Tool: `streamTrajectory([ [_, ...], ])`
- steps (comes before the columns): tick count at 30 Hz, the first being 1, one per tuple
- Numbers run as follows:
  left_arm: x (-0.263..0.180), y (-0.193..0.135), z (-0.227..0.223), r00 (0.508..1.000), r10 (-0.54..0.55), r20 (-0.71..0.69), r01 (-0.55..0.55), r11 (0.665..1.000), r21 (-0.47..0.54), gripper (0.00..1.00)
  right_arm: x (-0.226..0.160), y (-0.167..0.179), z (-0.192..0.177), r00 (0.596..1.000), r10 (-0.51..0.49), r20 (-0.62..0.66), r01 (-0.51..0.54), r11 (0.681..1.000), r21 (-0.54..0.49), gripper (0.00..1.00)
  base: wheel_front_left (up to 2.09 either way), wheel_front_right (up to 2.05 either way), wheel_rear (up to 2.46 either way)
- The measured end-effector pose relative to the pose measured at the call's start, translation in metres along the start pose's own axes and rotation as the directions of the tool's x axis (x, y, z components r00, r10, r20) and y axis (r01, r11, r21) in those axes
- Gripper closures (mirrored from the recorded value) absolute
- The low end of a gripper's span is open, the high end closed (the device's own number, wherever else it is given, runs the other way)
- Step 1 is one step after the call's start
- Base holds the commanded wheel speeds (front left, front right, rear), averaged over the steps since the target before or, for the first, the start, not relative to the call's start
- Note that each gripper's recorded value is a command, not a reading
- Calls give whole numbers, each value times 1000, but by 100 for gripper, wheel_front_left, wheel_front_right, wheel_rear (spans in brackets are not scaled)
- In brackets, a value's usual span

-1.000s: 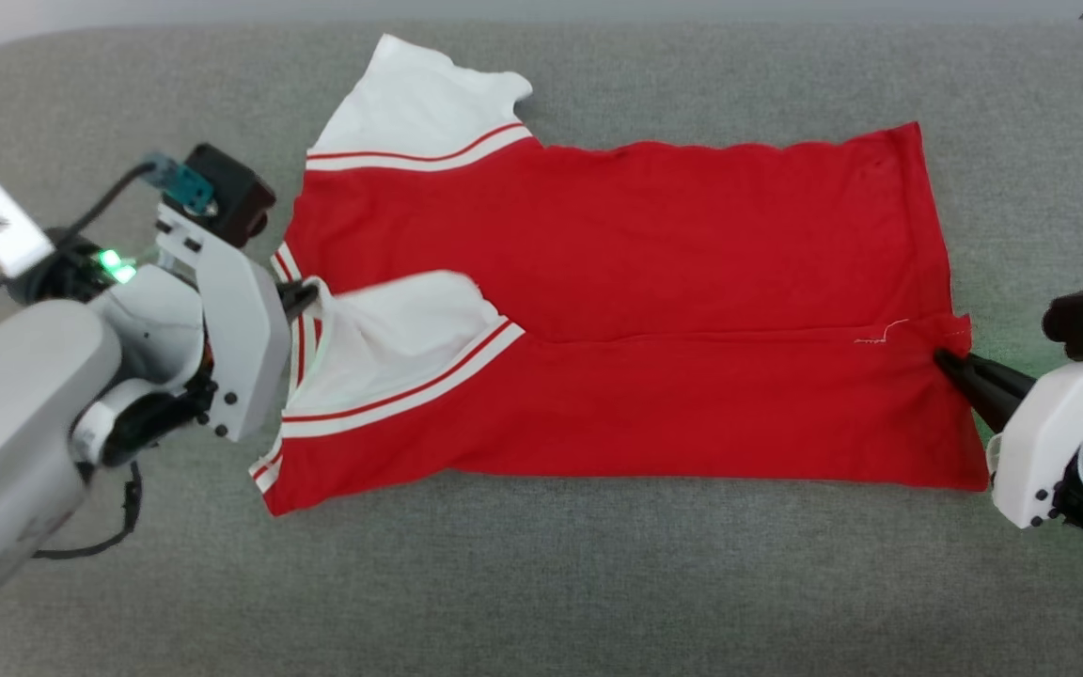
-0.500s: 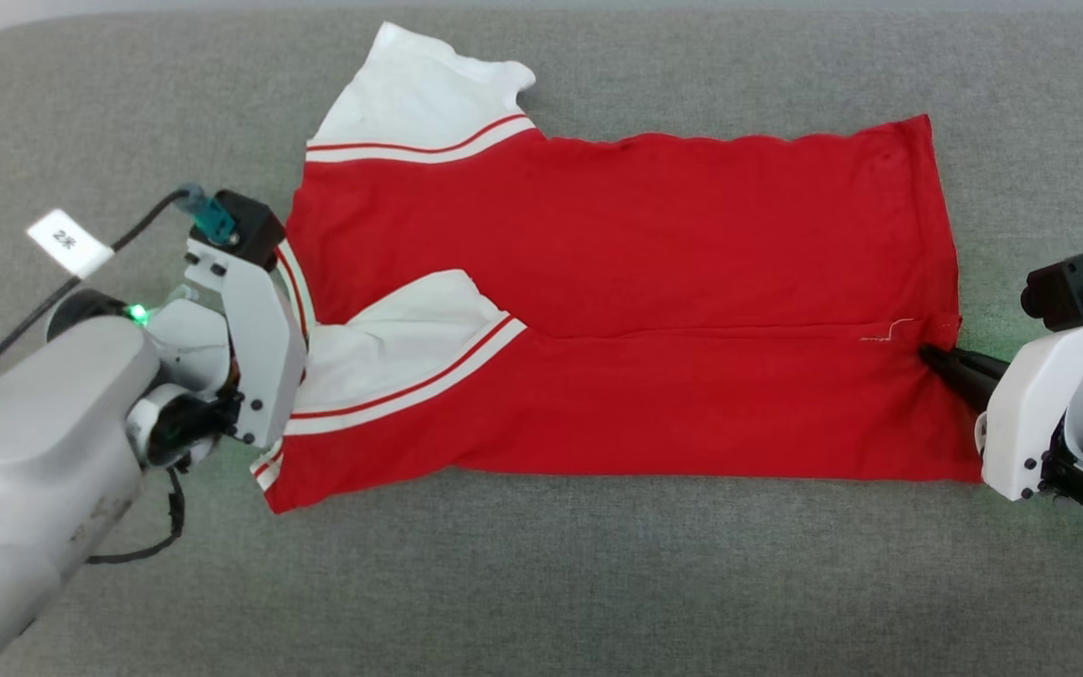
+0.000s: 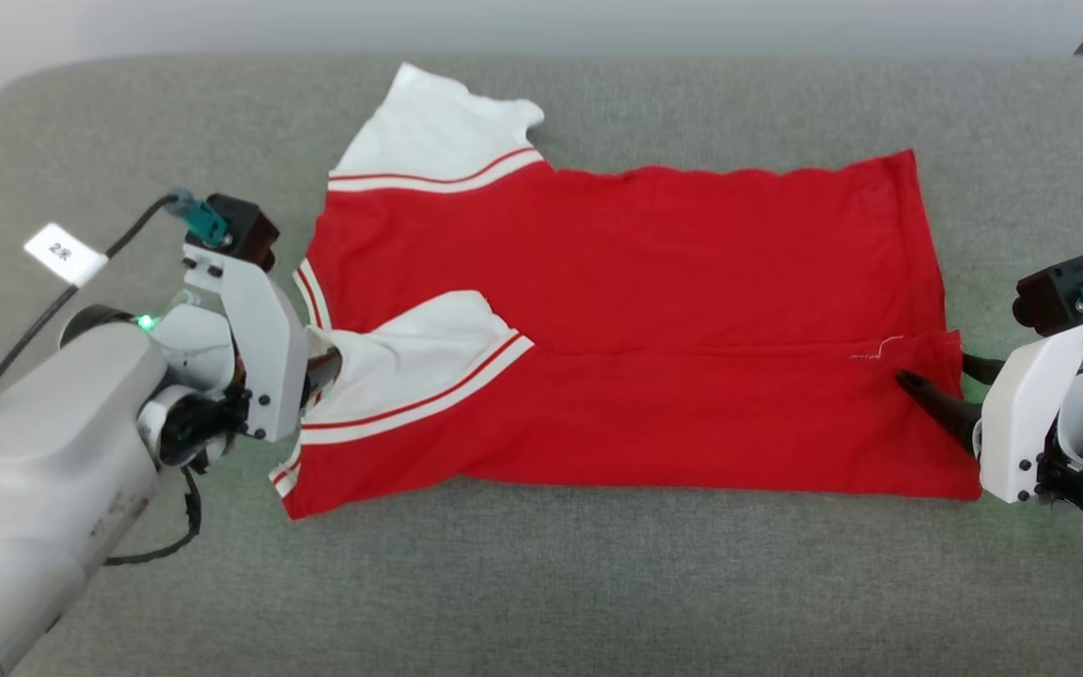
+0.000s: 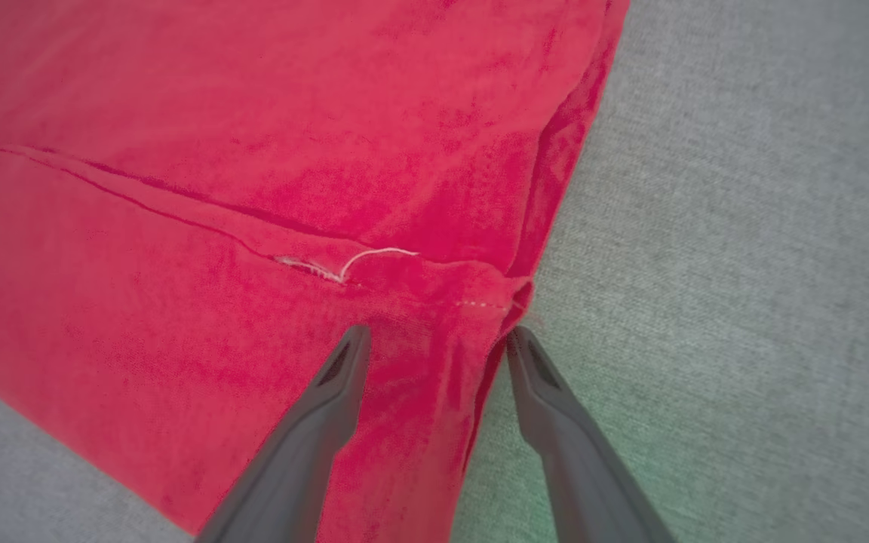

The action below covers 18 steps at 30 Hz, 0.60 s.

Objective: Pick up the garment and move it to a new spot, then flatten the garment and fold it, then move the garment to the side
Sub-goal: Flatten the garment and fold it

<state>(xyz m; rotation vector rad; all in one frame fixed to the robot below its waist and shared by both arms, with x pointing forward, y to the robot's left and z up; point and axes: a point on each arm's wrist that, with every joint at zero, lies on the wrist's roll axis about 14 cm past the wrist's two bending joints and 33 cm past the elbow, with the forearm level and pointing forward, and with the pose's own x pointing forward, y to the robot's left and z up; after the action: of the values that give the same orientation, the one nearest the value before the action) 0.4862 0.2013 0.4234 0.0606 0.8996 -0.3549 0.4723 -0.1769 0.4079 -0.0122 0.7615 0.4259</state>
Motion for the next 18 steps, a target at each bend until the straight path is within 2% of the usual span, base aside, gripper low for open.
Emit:
streamTrajectory([
  [4,-14,0,7,999,7,50,-7,1000,-2,0,-11,1,11,999,-8,36,9,1000,-17,0,0,0,0],
  [10,-42,3,12,994,31,108,-30,999,-12,0,-34,4,38,987,-14,160,23,998,-53,0,0,0,0],
  [18,-65,-16,-11,996,21,85,-18,999,-28,0,-71,3,60,934,-33,356,55,997,-51,0,0,0,0],
])
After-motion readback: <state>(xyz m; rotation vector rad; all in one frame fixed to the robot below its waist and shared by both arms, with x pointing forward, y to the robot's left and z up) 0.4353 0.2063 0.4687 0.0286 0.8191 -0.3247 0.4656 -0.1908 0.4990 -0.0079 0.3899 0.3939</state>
